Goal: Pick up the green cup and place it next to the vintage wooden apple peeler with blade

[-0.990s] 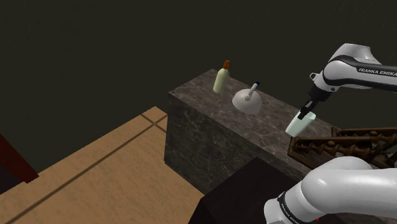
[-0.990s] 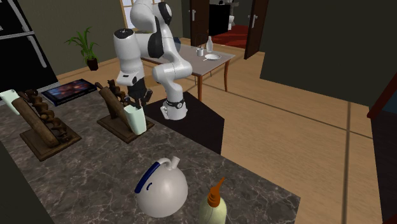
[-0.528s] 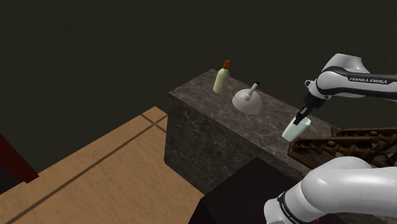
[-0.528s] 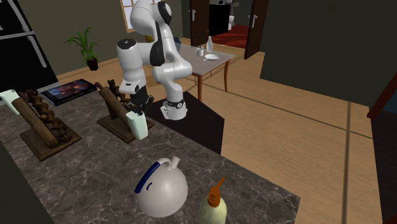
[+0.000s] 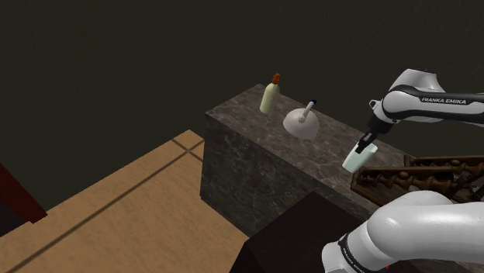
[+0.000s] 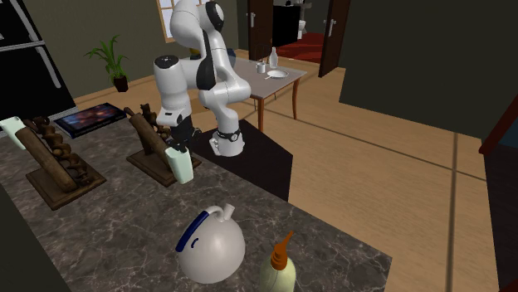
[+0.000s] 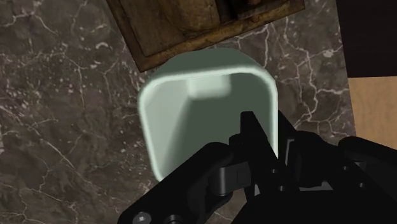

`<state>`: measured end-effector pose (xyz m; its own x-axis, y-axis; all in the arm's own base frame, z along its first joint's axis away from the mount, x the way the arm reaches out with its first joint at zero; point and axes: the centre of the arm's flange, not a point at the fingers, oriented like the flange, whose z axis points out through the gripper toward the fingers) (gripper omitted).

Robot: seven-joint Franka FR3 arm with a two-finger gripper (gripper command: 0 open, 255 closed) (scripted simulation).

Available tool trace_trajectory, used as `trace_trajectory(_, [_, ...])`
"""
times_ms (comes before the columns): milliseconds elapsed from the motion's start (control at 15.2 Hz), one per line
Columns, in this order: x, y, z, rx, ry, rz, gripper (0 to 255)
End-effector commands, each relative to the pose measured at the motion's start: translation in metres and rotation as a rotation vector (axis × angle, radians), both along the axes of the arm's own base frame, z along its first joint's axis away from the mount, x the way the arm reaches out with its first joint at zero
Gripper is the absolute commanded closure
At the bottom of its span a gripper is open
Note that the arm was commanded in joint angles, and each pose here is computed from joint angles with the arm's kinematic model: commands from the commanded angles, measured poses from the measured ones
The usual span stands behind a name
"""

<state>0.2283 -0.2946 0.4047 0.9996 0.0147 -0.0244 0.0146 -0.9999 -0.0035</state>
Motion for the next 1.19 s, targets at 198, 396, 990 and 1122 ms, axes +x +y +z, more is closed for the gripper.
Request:
trace_trajectory(198, [-0.002, 0.000, -0.003, 0.006, 0.009, -0.002, 0])
trace_trajectory(396, [-0.002, 0.000, -0.004, 0.006, 0.009, -0.002, 0])
trace_trajectory(990, [0.000, -0.001, 0.046, 0.006, 0.009, -0.002, 0])
trace_trajectory(1122, [0.000, -0.001, 0.046, 0.006, 0.009, -0.002, 0])
